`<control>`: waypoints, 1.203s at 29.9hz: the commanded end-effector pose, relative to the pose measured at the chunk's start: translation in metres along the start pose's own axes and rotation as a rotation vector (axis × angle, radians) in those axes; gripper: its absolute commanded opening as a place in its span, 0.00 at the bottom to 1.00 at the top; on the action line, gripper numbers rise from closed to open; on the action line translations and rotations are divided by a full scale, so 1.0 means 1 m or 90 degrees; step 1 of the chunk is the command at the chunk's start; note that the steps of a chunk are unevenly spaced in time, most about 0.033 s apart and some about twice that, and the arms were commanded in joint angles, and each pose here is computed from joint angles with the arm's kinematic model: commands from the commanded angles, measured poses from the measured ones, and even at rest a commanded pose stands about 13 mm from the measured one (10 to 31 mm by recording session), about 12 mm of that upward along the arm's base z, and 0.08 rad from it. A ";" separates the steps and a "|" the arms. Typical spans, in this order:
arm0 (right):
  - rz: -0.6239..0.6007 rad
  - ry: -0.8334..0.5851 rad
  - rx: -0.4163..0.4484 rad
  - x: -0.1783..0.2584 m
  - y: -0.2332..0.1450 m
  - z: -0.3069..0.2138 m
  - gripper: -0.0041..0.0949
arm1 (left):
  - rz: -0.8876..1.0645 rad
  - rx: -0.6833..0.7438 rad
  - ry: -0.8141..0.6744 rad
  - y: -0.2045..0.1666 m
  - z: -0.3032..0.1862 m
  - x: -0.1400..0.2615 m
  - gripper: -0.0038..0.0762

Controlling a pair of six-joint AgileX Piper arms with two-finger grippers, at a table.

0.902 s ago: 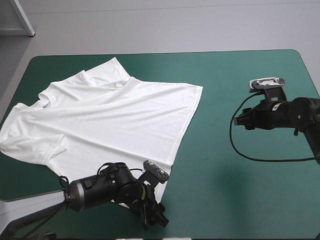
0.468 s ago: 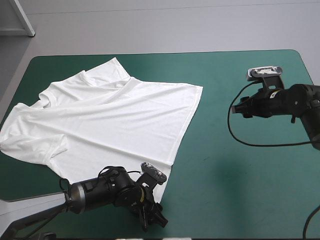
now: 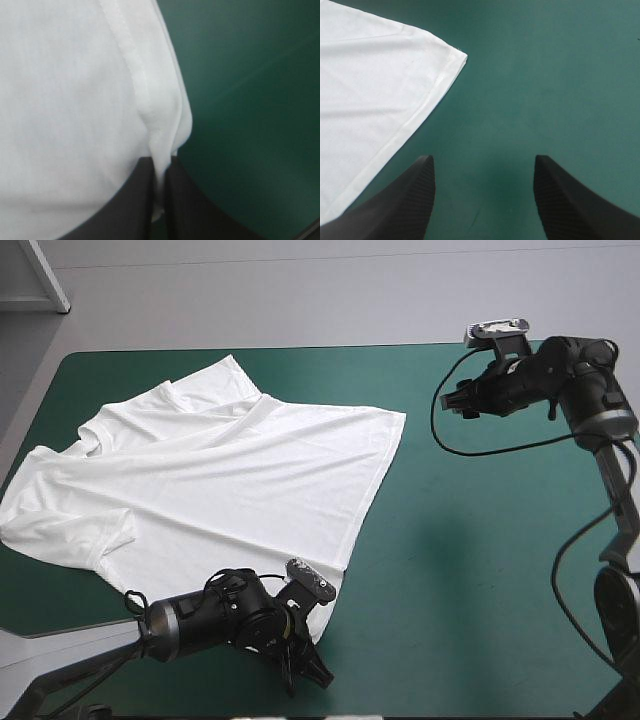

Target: Fold the cloth

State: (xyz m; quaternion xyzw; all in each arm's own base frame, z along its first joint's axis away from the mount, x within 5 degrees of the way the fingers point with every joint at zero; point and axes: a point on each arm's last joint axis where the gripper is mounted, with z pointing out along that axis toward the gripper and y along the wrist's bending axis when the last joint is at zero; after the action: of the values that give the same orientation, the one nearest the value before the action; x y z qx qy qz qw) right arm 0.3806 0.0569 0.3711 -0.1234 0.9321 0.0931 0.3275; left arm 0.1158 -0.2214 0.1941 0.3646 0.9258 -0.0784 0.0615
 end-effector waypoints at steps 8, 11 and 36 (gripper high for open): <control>-0.032 -0.037 -0.018 -0.044 0.012 0.063 0.60 | -0.035 0.024 -0.088 -0.006 -0.017 -0.016 0.07; -0.030 -0.037 -0.026 -0.053 0.010 0.085 0.60 | -0.035 0.028 -0.099 -0.007 -0.024 -0.018 0.07; -0.134 0.025 -0.044 -0.036 0.068 0.197 0.60 | -0.021 0.010 -0.091 -0.005 -0.024 -0.016 0.07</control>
State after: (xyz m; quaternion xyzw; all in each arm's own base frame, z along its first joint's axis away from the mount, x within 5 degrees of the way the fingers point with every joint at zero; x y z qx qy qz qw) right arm 0.5051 0.1740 0.2189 -0.2363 0.9289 0.0971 0.2681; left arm 0.1226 -0.2281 0.2079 0.3439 0.9281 -0.0980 0.1040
